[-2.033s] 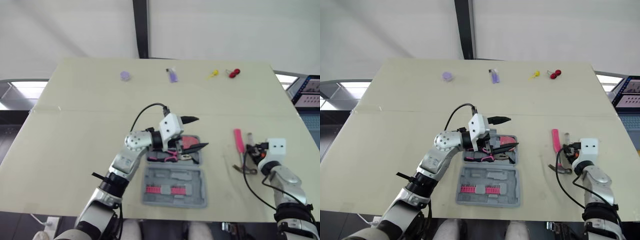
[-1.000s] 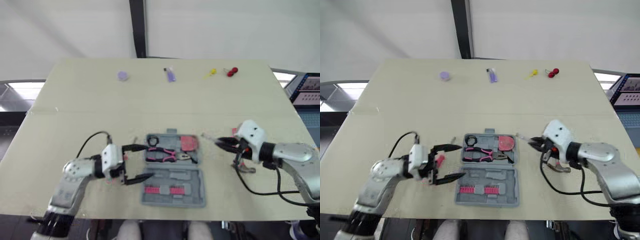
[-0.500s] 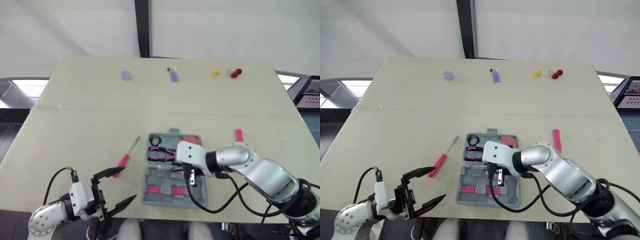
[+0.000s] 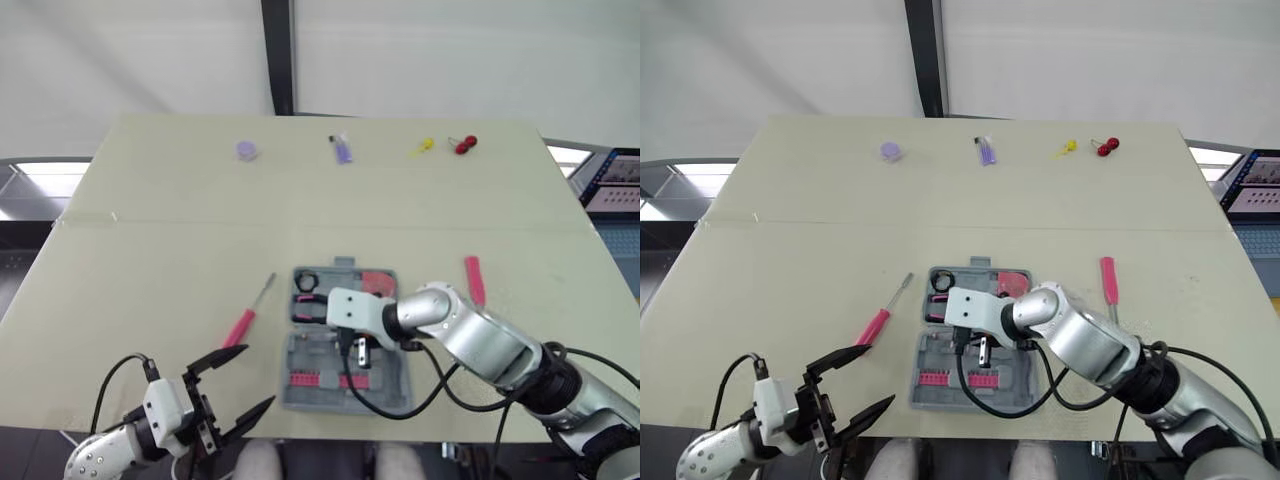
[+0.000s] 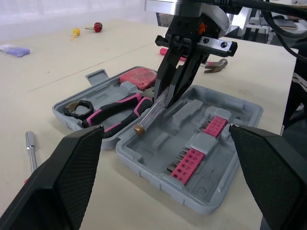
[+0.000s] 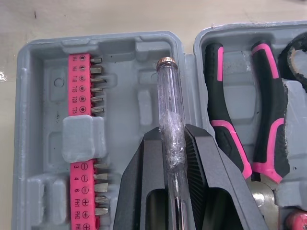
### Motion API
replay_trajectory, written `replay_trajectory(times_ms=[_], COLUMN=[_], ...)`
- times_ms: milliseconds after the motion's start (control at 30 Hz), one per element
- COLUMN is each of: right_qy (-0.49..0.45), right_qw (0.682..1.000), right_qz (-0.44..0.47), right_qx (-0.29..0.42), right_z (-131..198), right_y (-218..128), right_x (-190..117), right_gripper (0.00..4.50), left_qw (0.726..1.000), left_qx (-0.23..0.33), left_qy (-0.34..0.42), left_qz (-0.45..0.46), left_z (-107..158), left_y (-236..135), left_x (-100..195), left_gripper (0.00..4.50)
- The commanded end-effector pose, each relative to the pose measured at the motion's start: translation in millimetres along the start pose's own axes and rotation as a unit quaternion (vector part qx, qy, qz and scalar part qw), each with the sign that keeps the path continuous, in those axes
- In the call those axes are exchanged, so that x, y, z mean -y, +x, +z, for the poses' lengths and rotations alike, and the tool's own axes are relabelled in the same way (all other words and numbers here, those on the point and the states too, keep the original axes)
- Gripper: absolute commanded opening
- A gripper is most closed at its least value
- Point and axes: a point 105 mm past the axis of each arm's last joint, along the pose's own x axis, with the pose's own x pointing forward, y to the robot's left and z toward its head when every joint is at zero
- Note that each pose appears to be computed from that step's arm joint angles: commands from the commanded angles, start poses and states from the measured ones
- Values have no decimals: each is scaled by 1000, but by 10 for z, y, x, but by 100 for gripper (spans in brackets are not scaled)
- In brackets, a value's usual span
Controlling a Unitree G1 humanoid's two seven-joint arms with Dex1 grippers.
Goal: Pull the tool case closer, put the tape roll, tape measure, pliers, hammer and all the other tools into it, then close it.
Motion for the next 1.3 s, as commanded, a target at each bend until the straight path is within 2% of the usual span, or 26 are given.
replay_trajectory(times_ms=[33,1300], right_qy=[-15,-31], right_qw=[1000,999], right_qz=[-3,13], right_qx=[6,-4], right_z=[41,88], right_y=[29,143], right_x=[8,-64], right_gripper=[3,3], left_qw=[1000,999], left_qx=[6,-5], left_qy=[12,22], left_qz=[10,31], left_z=[30,-15], left_y=[3,66], left_x=[-6,-112], left_gripper=[450,450])
